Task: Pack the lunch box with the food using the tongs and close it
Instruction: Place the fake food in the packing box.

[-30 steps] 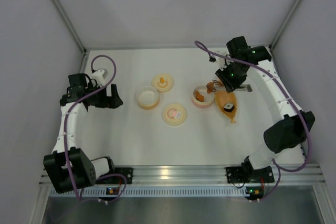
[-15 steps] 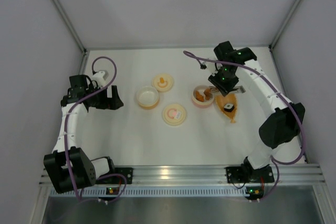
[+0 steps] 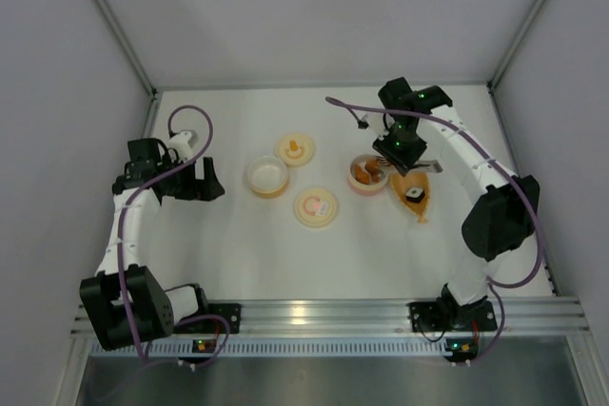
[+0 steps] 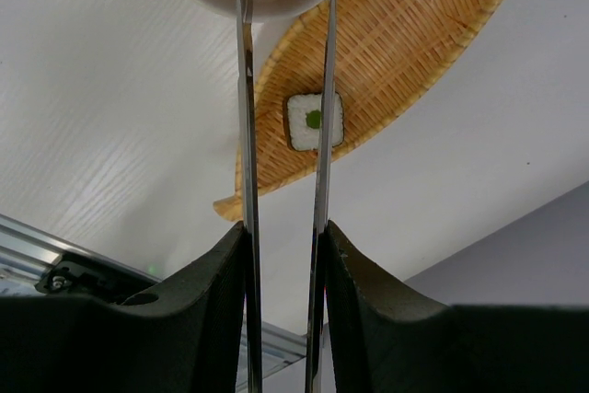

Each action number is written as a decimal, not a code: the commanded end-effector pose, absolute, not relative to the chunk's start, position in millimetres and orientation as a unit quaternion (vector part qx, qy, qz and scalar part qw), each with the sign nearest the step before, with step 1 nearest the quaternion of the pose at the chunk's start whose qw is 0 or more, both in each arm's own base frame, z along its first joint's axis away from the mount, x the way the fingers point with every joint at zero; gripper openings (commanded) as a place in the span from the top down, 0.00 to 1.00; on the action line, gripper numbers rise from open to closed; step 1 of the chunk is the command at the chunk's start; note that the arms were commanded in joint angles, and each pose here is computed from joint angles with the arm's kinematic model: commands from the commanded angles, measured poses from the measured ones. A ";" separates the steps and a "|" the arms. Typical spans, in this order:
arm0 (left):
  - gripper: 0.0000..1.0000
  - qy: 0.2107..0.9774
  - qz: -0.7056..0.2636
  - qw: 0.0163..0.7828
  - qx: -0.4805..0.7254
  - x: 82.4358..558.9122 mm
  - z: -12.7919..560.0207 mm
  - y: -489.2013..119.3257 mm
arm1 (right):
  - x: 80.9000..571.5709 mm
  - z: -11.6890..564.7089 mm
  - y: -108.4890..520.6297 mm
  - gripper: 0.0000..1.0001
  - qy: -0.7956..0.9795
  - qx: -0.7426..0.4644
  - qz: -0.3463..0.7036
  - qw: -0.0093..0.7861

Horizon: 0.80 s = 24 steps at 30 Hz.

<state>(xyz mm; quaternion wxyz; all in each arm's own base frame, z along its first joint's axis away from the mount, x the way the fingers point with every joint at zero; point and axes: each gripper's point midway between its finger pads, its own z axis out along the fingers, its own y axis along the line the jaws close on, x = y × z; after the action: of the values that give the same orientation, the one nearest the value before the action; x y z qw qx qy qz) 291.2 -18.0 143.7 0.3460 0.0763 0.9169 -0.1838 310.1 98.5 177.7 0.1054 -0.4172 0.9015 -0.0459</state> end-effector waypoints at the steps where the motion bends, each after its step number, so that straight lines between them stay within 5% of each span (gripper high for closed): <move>1: 0.02 0.905 -0.182 0.373 0.097 298.0 152.4 -18.4 | 283.0 186.1 96.8 0.85 0.905 -0.422 -0.040 0.039; 7: 0.02 0.905 -0.178 0.373 0.099 295.2 150.4 -17.8 | 292.3 188.2 105.4 0.71 0.909 -0.414 -0.030 0.050; 24: 0.02 0.904 -0.179 0.376 0.100 296.6 153.8 -19.0 | 293.8 211.6 115.3 0.56 0.911 -0.400 -0.008 0.097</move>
<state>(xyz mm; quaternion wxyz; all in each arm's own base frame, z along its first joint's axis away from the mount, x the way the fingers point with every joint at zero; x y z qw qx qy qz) 289.0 -17.7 140.1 0.3438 0.0828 0.9175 -0.1817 335.2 120.8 190.6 0.1405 -0.3932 0.9084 -0.0203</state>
